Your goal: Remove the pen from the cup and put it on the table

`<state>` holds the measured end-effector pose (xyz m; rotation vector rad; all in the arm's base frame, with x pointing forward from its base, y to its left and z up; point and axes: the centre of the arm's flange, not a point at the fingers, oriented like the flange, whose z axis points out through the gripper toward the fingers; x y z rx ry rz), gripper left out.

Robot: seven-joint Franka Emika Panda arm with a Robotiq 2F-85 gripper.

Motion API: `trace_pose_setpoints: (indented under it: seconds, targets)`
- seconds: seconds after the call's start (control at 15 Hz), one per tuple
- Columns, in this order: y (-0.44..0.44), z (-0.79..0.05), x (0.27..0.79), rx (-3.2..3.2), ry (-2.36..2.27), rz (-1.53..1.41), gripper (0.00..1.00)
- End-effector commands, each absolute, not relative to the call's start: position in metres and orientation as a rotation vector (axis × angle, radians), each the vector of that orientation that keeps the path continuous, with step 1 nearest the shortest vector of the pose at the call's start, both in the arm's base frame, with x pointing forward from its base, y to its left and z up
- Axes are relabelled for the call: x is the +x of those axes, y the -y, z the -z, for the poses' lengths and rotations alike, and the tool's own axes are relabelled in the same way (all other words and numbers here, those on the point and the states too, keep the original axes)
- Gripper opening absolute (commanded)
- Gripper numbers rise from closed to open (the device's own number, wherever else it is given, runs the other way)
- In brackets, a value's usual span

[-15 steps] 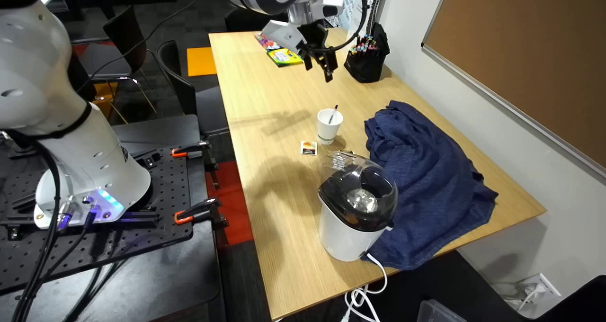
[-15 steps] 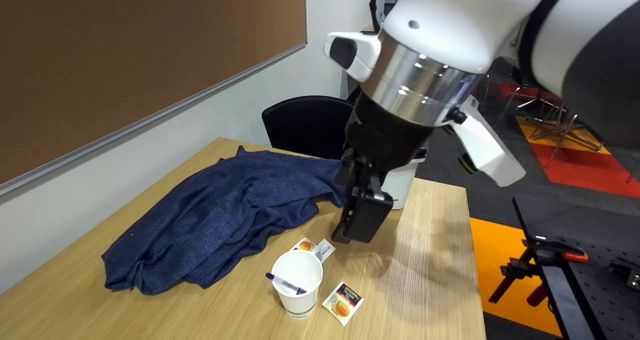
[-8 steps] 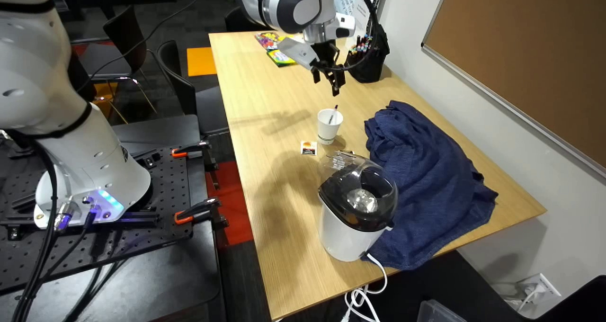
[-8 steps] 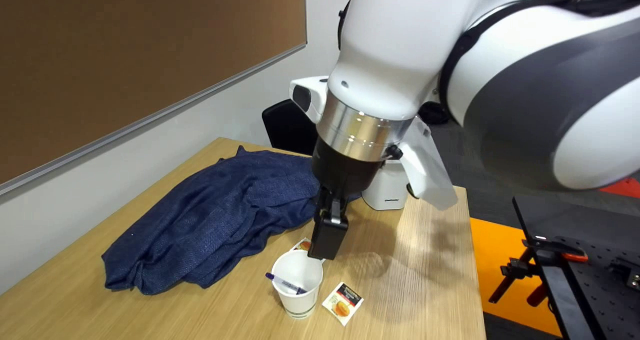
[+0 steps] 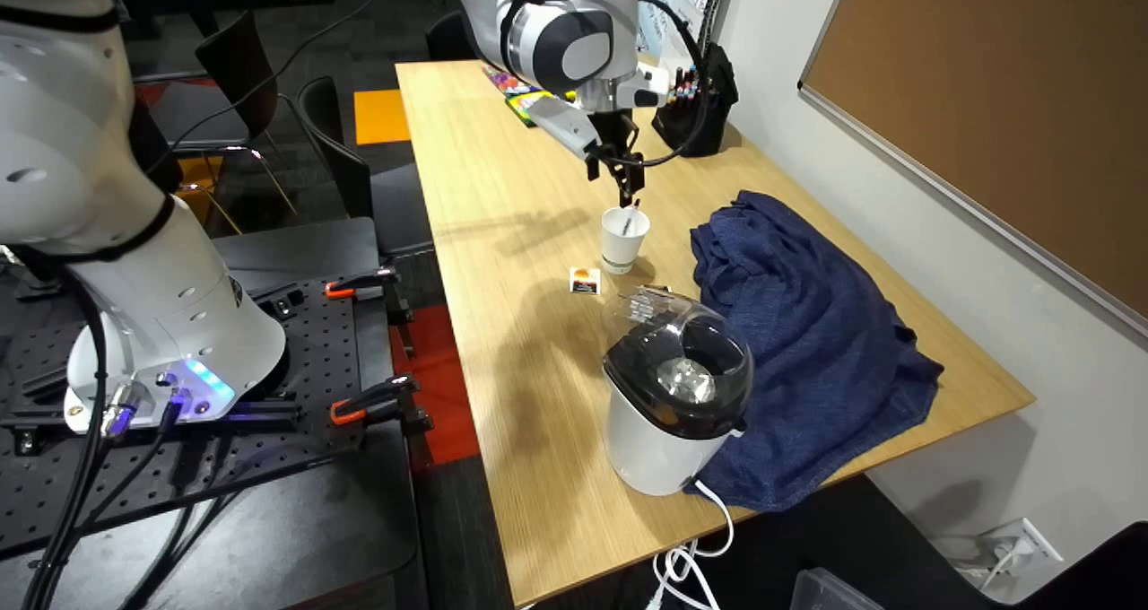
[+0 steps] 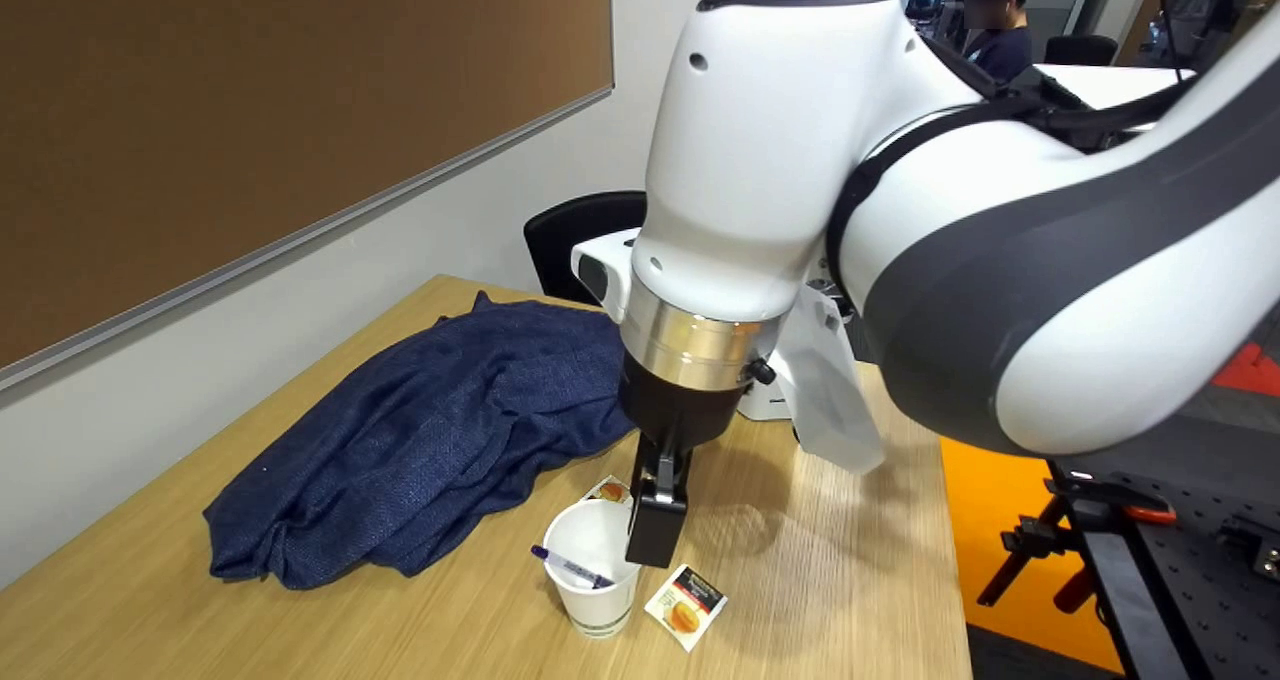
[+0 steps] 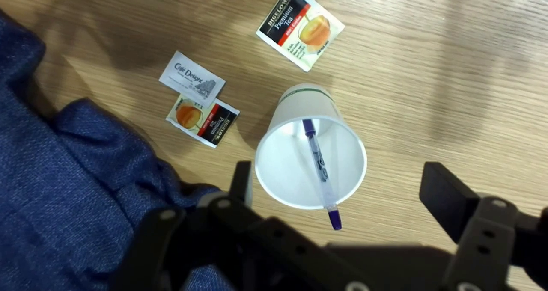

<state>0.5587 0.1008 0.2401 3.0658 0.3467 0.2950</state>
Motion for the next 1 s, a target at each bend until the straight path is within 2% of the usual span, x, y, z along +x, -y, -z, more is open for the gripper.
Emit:
trace_pose_setpoints:
  seconds: [0.0, 0.47, 0.53, 0.6, 0.93]
  targets:
    - [-0.101, -0.240, 0.559, 3.066, -0.347, -0.294, 1.00]
    - [-0.105, -0.232, 0.571, 3.051, -0.352, -0.399, 1.00]
    - [-0.107, -0.229, 0.573, 3.054, -0.354, -0.401, 0.97]
    - [-0.109, -0.226, 0.574, 3.056, -0.362, -0.403, 0.88]
    - [-0.115, -0.212, 0.579, 3.041, -0.361, -0.380, 0.58]
